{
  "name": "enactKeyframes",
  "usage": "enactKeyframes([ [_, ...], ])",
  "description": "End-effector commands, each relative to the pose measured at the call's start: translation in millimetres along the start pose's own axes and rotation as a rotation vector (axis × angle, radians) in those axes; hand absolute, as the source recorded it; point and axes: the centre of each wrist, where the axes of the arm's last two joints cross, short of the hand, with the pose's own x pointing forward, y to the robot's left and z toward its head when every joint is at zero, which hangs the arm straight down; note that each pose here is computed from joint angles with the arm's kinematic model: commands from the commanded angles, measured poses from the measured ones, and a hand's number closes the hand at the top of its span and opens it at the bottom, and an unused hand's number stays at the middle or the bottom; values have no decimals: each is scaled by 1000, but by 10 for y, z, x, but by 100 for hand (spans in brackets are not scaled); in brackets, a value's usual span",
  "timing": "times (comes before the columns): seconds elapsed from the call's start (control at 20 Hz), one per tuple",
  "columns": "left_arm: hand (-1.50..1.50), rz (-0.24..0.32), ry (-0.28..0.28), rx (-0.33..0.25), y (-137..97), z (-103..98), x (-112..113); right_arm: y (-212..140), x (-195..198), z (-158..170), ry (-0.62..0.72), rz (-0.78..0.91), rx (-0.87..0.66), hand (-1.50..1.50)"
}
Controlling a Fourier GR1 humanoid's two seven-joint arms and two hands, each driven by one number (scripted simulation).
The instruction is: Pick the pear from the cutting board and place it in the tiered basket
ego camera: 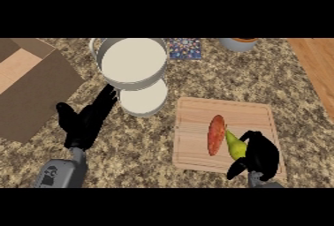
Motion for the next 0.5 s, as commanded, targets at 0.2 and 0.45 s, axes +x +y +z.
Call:
enactKeyframes([
  [0.2,0,-12,-11,-13,-1,24,-44,10,340,190,-559,169,161,150],
  [0.45,0,0,10,13,89,82,55,-561,410,529,-635,-7,132,150],
])
